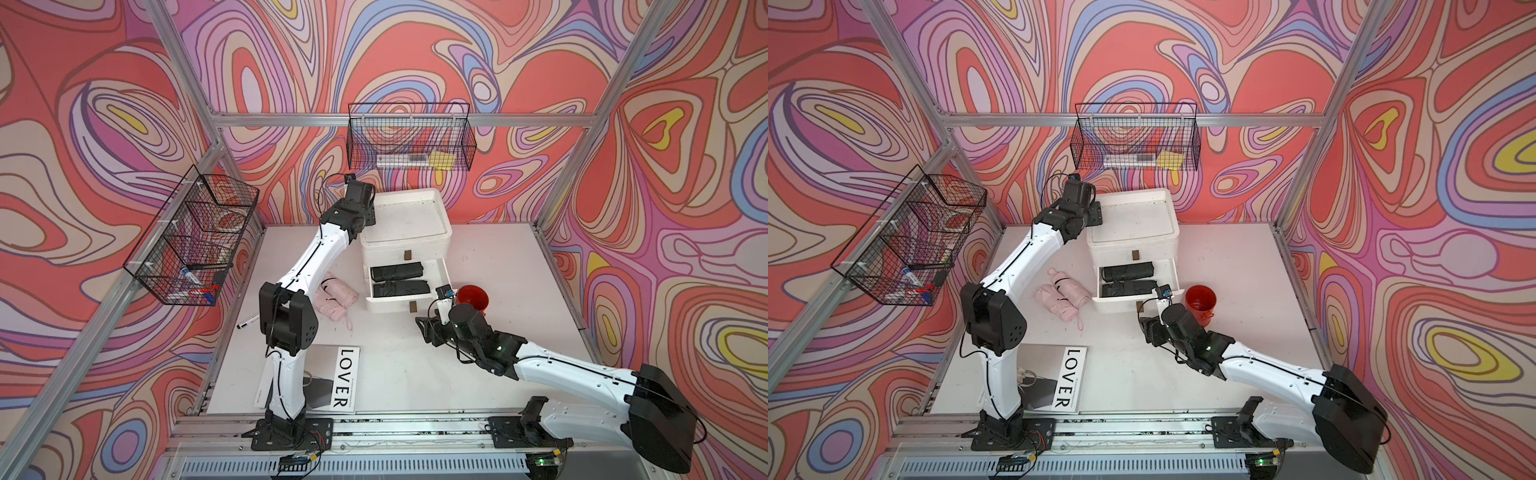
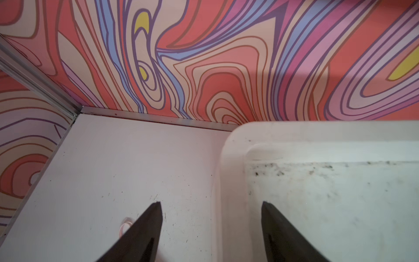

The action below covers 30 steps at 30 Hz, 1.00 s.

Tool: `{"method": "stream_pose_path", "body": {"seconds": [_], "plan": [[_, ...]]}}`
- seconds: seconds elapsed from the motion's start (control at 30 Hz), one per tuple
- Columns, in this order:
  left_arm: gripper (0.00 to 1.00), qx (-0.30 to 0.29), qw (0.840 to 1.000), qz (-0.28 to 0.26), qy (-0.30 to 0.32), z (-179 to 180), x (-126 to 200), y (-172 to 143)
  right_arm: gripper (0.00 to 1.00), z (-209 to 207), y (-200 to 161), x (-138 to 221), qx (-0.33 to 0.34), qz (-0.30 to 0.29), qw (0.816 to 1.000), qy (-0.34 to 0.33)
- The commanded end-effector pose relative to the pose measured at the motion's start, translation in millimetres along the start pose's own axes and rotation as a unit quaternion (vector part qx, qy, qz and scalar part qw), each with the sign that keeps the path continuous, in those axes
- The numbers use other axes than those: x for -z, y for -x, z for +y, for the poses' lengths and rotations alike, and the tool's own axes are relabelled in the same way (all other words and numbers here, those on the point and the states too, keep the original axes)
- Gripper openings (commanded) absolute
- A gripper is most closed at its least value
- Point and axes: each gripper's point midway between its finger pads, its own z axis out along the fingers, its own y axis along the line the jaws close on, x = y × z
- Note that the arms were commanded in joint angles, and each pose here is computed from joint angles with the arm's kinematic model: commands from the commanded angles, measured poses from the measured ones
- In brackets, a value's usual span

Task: Place the umbrella in the drawer by color
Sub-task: Close the drawer in the storage box.

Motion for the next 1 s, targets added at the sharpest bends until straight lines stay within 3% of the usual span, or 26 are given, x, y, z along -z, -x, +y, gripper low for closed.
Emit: {"method": "stream_pose_path", "body": {"seconds": [0.0,0.13,0.27,0.5,0.8,0.97], "plan": [[0.50,-0.005,0.999,0.042,-0.009,-5,2,-15,0.68,3,26,-2,-0.069,-0.055,0.996,-0.001],[0.15,0.013,0.999,0.051,-0.007,-5,4,-20,0.67,3,32,-14,-0.081,-0.073,0.994,-0.006],[0.00,0.019,0.998,0.055,0.019,-5,15,-26,0.67,9,40,-31,-0.076,-0.080,0.994,-0.008],[0.00,-0.009,0.998,0.062,0.018,-24,37,-44,0.67,22,60,-56,-0.052,-0.097,0.994,-0.005],[0.00,-0.002,0.993,0.110,-0.031,-31,50,-80,0.71,28,84,-96,0.059,-0.124,0.990,-0.044],[0.00,0.017,0.990,0.128,-0.063,-35,62,-95,0.71,51,88,-122,0.084,-0.164,0.983,0.007]]}}
